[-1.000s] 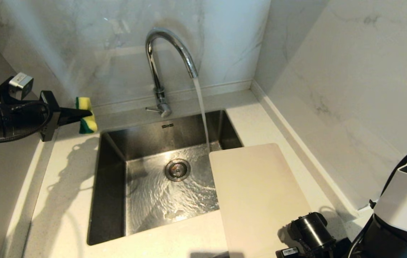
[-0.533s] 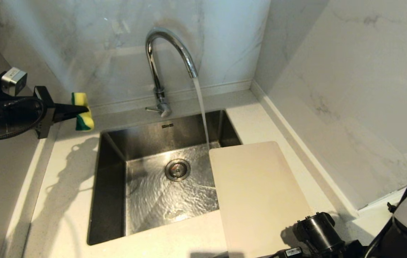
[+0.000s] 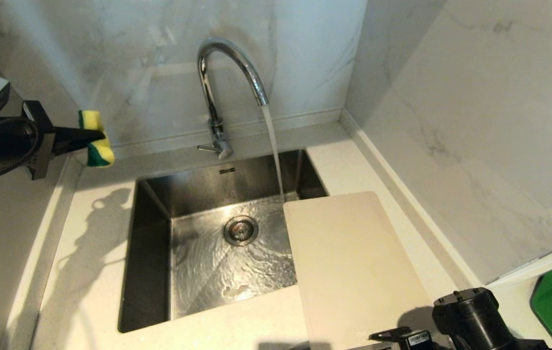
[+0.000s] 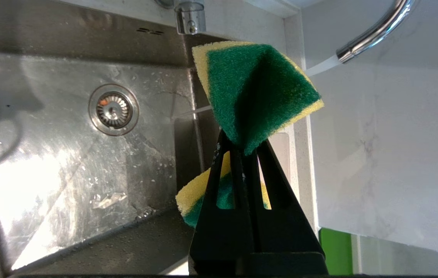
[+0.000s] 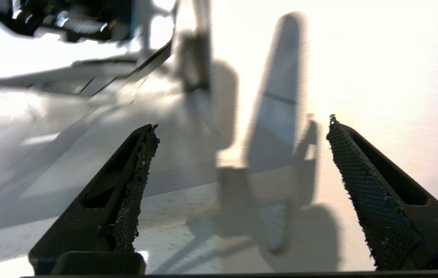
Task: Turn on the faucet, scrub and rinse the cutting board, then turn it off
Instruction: Put down the cutting board, then put down the cleaning cloth
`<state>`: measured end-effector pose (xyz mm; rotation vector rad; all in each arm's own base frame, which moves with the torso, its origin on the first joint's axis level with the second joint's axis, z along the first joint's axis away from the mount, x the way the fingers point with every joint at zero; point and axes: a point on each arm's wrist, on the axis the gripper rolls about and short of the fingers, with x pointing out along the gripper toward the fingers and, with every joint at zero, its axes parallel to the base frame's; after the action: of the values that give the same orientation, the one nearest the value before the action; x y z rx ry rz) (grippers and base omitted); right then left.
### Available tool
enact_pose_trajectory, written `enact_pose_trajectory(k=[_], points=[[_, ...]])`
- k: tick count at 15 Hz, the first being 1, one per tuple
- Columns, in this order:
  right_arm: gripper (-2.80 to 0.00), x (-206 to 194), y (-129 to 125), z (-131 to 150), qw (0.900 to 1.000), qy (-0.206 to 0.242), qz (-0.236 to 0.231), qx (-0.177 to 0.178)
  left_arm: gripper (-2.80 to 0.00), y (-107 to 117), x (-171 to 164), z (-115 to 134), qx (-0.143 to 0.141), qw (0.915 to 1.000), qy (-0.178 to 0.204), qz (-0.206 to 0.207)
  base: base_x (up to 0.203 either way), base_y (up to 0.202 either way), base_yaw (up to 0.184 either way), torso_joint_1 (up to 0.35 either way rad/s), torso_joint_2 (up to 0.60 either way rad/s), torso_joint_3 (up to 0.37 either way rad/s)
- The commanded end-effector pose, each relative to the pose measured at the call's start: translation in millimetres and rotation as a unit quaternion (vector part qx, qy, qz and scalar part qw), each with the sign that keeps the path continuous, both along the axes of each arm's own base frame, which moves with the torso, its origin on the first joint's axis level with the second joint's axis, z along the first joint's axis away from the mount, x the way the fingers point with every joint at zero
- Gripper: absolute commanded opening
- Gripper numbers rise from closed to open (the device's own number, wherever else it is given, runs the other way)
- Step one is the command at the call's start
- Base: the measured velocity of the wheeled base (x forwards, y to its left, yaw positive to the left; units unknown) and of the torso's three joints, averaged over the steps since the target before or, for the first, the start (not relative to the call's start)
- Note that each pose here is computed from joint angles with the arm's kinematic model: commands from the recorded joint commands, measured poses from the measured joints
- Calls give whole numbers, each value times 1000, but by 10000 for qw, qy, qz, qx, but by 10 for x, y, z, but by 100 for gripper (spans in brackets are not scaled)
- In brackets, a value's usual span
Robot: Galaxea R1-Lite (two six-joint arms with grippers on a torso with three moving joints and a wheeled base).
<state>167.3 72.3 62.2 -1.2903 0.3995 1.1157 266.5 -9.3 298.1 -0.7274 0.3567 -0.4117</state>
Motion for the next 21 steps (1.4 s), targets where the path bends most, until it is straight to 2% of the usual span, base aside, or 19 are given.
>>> enact_pose_trajectory(k=[1,4,7,11,13,17,18,21], points=[[0,-36,-8,212,9981,-446,-85,413,-280,5,-157,110,-14,9999,-114,20,0,0,0,0,0,0],[0,-3,5,510,9901,-940,-375,972,-280,2,-230,151,16,9999,-123,47,0,0,0,0,0,0],[0,-75,-25,764,9770,-1236,-722,1579,-280,7,-250,138,161,9997,-82,175,0,0,0,0,0,0],[0,-153,-57,997,9528,-1192,-1301,2471,-280,2,-263,133,175,9996,-6,208,0,0,0,0,0,0],[0,-181,-71,1111,9328,-1037,-1669,3022,-280,5,-264,138,192,9994,-12,286,0,0,0,0,0,0],[0,-221,-117,1374,8748,-716,-2389,4154,-280,7,-324,145,331,9990,-12,304,0,0,0,0,0,0],[-280,-263,-135,1423,8640,-695,-2444,4348,-280,8,-324,143,347,9989,-13,328,0,0,0,0,0,0],[-280,-329,-174,1478,8435,-623,-2609,4654,-280,9,-312,120,432,9986,29,314,0,0,0,0,0,0]])
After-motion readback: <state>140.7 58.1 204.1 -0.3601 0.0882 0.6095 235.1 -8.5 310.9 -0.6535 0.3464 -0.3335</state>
